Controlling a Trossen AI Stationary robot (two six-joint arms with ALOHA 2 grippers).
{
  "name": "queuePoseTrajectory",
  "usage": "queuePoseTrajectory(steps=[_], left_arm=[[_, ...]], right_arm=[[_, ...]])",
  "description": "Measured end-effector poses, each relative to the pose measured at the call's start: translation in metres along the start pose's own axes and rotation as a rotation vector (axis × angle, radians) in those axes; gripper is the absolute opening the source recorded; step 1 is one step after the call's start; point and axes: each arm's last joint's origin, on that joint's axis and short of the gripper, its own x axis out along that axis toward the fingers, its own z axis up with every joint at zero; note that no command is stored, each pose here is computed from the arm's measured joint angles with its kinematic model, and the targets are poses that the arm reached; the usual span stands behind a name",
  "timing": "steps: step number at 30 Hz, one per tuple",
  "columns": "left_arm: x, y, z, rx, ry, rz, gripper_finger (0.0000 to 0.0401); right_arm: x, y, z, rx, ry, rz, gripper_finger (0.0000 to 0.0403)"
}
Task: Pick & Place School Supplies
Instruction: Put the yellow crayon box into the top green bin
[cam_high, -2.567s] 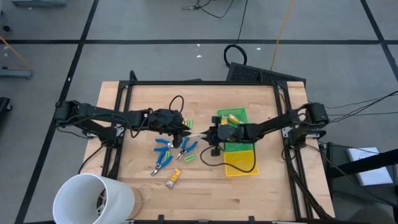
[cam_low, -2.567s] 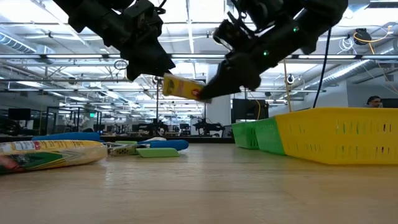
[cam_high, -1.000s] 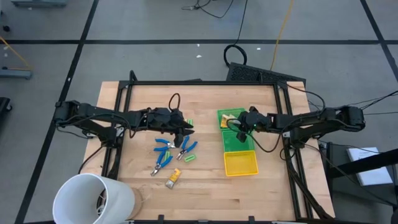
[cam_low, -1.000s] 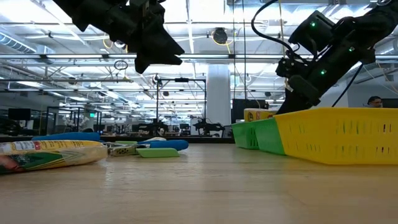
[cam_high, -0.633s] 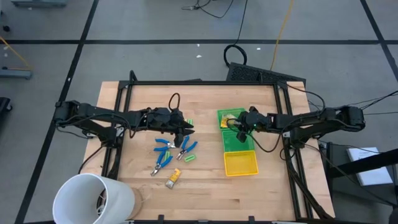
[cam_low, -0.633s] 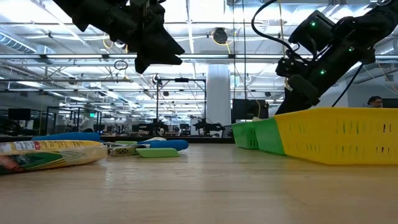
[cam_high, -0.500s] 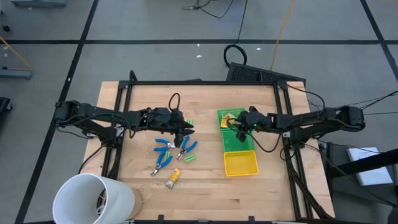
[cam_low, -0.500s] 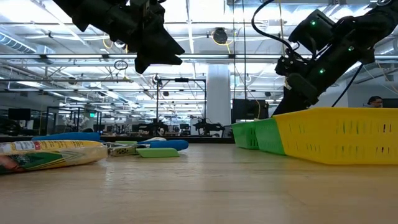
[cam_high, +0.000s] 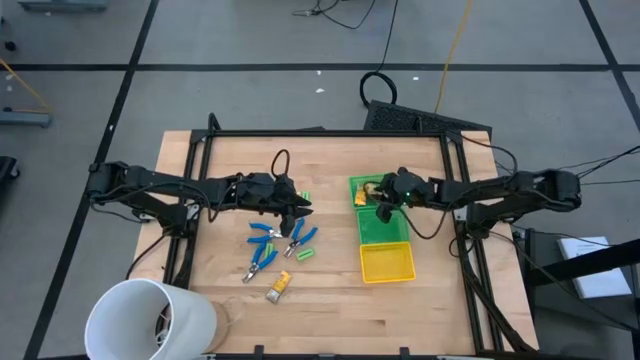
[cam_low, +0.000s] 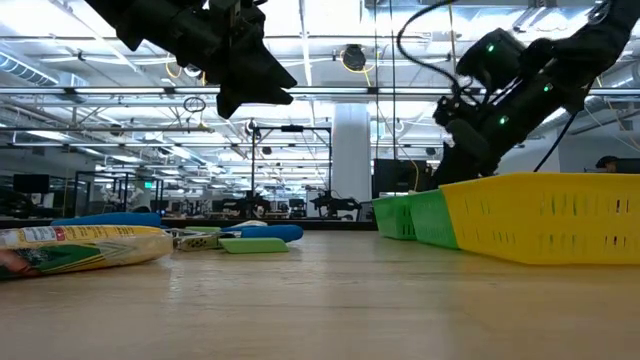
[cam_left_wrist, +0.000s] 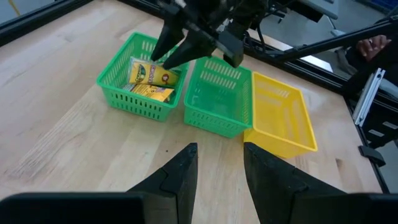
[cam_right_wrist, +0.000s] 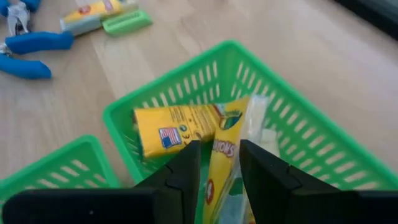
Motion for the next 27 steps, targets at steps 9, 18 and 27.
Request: queuePoseTrajectory(steps=[9,18,27], left_arm=[[0.000,0.000,0.000,0.000,0.000,0.000,0.0131],[0.000,-0.001,0.000,-0.004,0.000,-0.002,0.0131],[0.000,-0.001,0.000,0.039,0.001,-0.002,0.0131]], right_arm=[[0.014,-0.006,-0.003,-0.004,0.018,-0.012,0.0080],[-0.002,-0.002,0.010,-0.007,-0.080,0.029,0.0075],[-0.034,0.032,0.025,-0.191,-0.297,0.190,0.0075]])
